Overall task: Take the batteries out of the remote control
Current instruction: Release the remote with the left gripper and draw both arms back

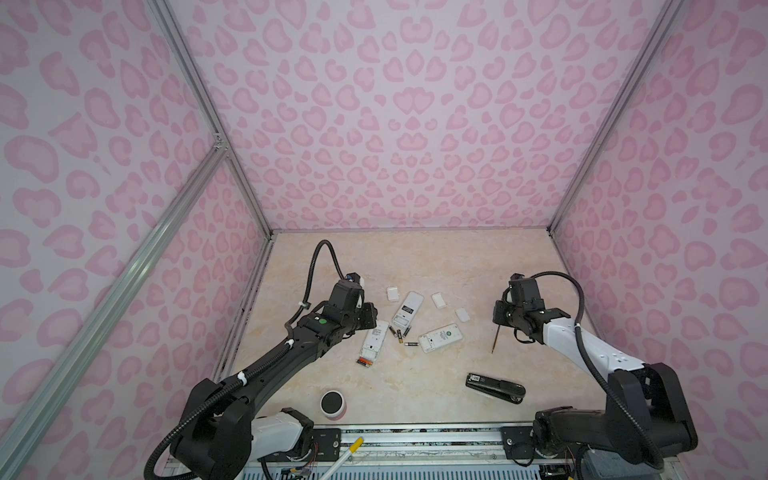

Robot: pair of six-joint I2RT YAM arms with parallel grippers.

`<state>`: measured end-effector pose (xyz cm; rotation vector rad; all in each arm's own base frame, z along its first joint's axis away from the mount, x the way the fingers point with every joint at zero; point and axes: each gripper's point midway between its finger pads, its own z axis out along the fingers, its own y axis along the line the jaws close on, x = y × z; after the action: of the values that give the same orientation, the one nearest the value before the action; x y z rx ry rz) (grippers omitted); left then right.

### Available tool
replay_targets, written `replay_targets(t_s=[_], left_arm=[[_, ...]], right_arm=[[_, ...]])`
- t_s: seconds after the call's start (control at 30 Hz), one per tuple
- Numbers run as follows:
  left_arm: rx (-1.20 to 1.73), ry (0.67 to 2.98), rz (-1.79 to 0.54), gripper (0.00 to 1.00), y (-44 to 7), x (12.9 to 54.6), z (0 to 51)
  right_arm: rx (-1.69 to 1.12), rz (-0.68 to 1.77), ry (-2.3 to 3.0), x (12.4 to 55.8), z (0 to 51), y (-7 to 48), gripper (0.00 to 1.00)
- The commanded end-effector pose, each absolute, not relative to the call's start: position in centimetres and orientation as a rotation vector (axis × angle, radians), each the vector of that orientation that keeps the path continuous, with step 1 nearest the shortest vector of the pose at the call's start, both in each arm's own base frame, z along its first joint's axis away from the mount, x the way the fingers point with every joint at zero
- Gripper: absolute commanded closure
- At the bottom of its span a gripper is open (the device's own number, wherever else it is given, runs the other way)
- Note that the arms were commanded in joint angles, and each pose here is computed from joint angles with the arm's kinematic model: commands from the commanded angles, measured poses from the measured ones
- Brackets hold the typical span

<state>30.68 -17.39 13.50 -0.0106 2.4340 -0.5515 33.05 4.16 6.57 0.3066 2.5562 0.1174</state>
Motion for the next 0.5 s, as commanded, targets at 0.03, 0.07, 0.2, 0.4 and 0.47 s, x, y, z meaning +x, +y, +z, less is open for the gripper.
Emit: replay_targets(t_s=[0.03, 0.07, 0.2, 0.4, 0.47], left_arm=[[0.024, 2.414, -0.503, 0.71, -15.8, 30.6, 14.6], [0.02, 2.404, -0.498, 0.7, -15.5, 30.6, 14.9], [0.005, 2.381, -0.48, 0.68, -14.3, 30.6, 15.7], [-0.014, 2.333, -0.424, 0.57, -12.4, 30.4, 17.3], [-0.013, 2.312, -0.391, 0.54, -11.6, 30.5, 18.0]], right_arm=[[0.333, 0.098, 2.683, 32.3, 4.1, 4.0, 0.93], [0.335, 0.093, 2.693, 32.5, 3.9, 4.0, 0.9], [0.343, 0.069, 2.722, 32.9, 2.9, 3.9, 0.74], [0.345, 0.067, 2.722, 33.1, 2.9, 3.9, 0.57], [0.337, 0.077, 2.722, 33.1, 3.1, 4.0, 0.55]])
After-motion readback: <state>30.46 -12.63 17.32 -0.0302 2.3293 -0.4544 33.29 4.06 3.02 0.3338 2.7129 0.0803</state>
